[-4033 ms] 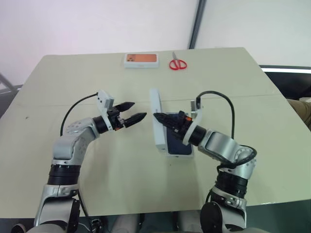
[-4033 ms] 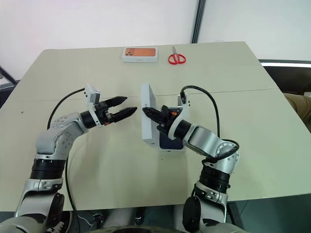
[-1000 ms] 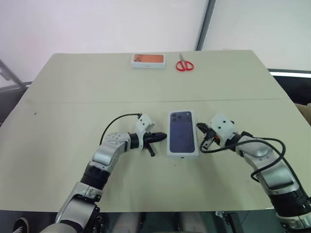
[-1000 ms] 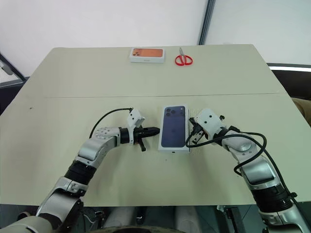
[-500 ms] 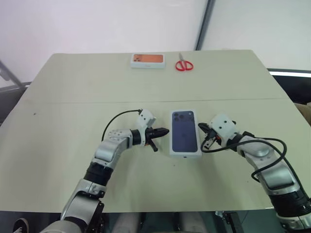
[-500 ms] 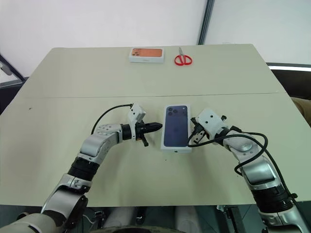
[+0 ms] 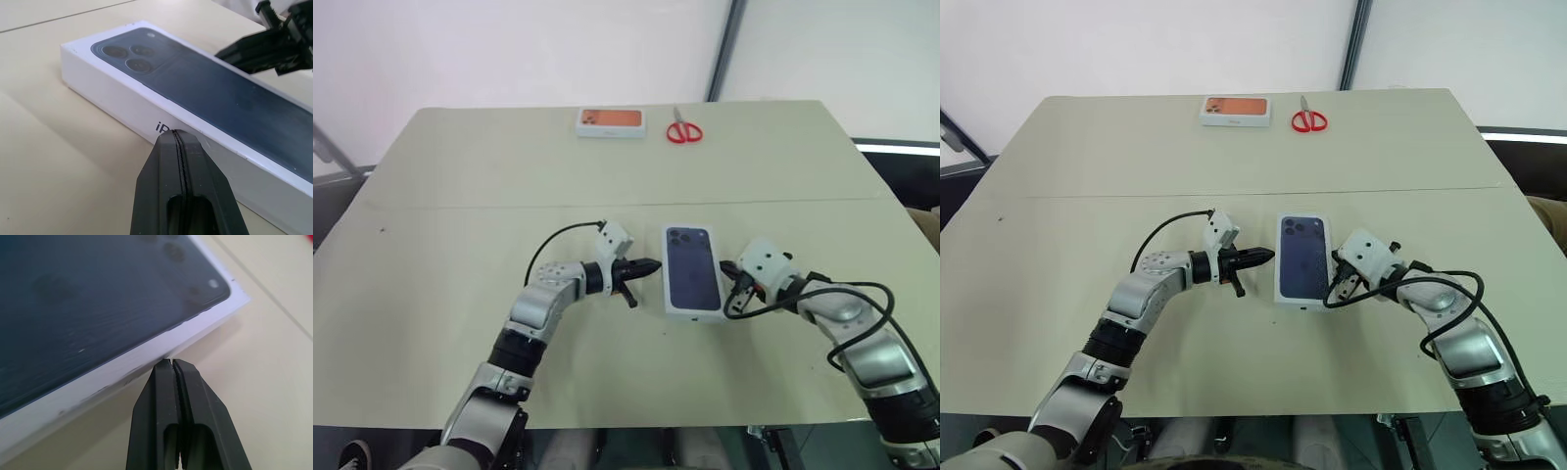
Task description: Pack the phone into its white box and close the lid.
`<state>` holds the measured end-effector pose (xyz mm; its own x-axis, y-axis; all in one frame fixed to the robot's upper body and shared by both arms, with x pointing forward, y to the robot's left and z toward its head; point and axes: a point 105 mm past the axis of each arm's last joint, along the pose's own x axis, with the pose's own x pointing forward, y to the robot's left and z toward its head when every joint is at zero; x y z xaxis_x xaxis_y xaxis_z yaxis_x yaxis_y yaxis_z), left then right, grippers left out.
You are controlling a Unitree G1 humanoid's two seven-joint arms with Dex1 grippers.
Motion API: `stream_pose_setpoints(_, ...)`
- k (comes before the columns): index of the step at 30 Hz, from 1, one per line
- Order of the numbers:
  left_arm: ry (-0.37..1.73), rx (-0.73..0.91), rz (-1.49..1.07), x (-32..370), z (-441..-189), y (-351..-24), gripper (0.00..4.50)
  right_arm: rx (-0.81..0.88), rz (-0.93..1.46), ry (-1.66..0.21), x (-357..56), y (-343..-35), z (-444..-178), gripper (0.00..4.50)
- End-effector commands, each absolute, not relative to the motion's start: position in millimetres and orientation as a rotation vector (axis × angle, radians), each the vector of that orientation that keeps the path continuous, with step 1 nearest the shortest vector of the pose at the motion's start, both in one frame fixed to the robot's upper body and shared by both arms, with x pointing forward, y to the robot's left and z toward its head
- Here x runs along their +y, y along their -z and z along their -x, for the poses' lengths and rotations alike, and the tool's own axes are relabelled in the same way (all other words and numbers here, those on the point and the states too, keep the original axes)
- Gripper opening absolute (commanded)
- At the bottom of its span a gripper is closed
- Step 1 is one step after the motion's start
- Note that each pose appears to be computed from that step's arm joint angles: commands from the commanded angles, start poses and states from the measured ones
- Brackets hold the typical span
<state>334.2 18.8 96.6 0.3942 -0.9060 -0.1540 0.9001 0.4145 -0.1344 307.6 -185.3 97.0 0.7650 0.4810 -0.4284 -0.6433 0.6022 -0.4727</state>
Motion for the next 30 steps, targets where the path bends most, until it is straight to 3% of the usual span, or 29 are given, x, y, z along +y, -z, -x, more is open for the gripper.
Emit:
stream_pose_setpoints(1, 1.171, 0.166, 0.039, 14, -332, -109, 0.00, 0.222, 0.670, -0.691, -174, -106, -306, 0.07)
stream_pose_setpoints(5, 1.130, 0.163, 0.022, 27, -340, -110, 0.00, 0.161, 0.670, -0.589, -193, -128, -321, 0.07)
stream_pose_setpoints(11, 1.085, 0.062, 0.046, 23, -363, -141, 0.00, 0.035, 0.609, -0.497, -207, -169, -344, 0.07)
stream_pose_setpoints(18, 1.120, 0.026, 0.046, -6, -373, -150, 0.00, 0.002, 0.538, -0.591, -183, -170, -354, 0.07)
stream_pose_setpoints(22, 1.215, 0.109, -0.064, -21, -357, -115, 0.00, 0.107, 0.533, -0.775, -160, -137, -333, 0.07)
stream_pose_setpoints(26, 1.322, 0.208, -0.215, -6, -333, -78, 0.00, 0.217, 0.561, -0.909, -155, -108, -302, 0.07)
stream_pose_setpoints(30, 1.380, 0.267, -0.155, 13, -316, -74, 0.00, 0.290, 0.515, -1.006, -157, -100, -274, 0.07)
